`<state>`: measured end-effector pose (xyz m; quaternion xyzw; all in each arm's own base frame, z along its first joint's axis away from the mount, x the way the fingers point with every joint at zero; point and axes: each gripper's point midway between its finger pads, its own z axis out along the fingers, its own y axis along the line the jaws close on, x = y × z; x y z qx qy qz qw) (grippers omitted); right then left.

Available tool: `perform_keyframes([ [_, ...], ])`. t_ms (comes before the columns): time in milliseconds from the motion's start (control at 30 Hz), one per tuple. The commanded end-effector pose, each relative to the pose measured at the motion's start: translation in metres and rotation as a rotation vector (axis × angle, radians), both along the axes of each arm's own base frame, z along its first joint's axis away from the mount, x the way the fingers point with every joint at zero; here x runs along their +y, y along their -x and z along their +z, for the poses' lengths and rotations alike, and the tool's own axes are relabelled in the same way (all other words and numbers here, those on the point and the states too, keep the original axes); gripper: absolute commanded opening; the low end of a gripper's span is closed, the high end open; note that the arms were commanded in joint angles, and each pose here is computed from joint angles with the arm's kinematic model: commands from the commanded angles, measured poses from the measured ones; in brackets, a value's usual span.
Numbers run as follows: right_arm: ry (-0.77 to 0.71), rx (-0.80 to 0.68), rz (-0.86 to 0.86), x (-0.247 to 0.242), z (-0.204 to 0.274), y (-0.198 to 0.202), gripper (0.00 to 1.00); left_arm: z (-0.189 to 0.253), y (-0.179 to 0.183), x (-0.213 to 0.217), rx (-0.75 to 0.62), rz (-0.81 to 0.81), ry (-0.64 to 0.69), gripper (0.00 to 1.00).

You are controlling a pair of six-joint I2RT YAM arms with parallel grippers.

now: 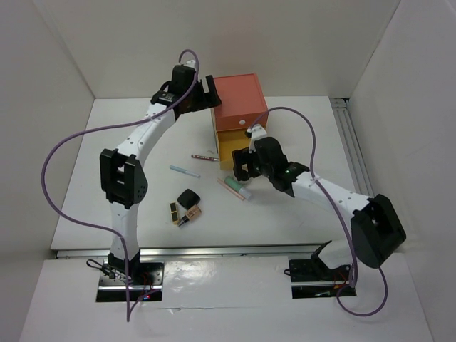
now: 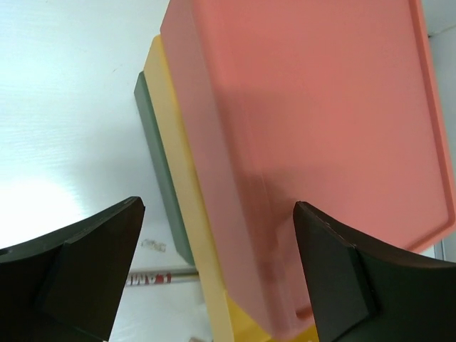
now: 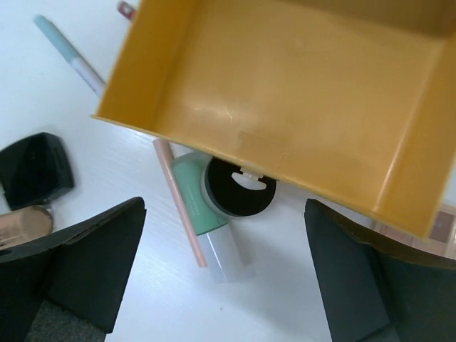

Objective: Organize the makeup

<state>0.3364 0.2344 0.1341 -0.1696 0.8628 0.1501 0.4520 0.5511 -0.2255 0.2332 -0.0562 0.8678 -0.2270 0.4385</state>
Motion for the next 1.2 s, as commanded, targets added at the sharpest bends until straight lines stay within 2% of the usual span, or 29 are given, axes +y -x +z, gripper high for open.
perform_keyframes([
  [0, -0.032, -0.089, 0.026, 0.002, 0.052, 0.006, 1.00, 0.064, 0.025, 0.009, -0.112, -0.020, -0.033, 1.00],
  [100, -0.025, -0.096, 0.078, -0.002, 0.060, 0.020, 1.00, 0.085, 0.035, 0.024, -0.156, -0.004, -0.054, 1.00],
  [133, -0.025, -0.093, 0.111, -0.003, 0.061, 0.029, 1.00, 0.106, 0.046, 0.031, -0.192, 0.014, -0.050, 1.00],
  [233, 0.033, -0.066, 0.176, -0.001, 0.048, 0.050, 1.00, 0.087, 0.069, 0.051, -0.146, 0.068, -0.095, 1.00],
  [333, 0.082, -0.031, 0.268, 0.012, 0.031, 0.076, 0.82, 0.061, 0.110, 0.074, -0.072, 0.153, -0.098, 1.00],
  [433, 0.122, -0.035, 0.318, 0.025, 0.023, 0.092, 0.72, 0.026, 0.153, 0.094, 0.007, 0.195, -0.090, 1.00],
  [467, 0.154, -0.027, 0.302, 0.022, 0.013, 0.092, 0.70, -0.002, 0.168, 0.097, 0.069, 0.216, -0.079, 1.00],
  [533, 0.171, -0.012, 0.273, 0.019, 0.001, 0.092, 0.70, -0.002, 0.191, 0.099, 0.076, 0.221, -0.029, 1.00],
  [633, 0.158, -0.013, 0.255, 0.020, -0.013, 0.086, 0.67, -0.028, 0.219, 0.096, 0.114, 0.185, -0.041, 1.00],
  [667, 0.161, -0.010, 0.255, 0.022, -0.017, 0.085, 0.66, -0.023, 0.228, 0.095, 0.093, 0.171, -0.032, 1.00],
  [733, 0.152, -0.007, 0.254, 0.024, -0.020, 0.080, 0.63, -0.038, 0.245, 0.102, 0.135, 0.189, -0.058, 1.00],
  [867, 0.152, 0.015, 0.259, 0.027, -0.028, 0.080, 0.63, -0.038, 0.279, 0.113, 0.120, 0.211, -0.022, 1.00],
  [1167, 0.145, 0.020, 0.228, 0.022, -0.031, 0.079, 0.63, -0.056, 0.313, 0.125, 0.152, 0.221, -0.020, 1.00],
])
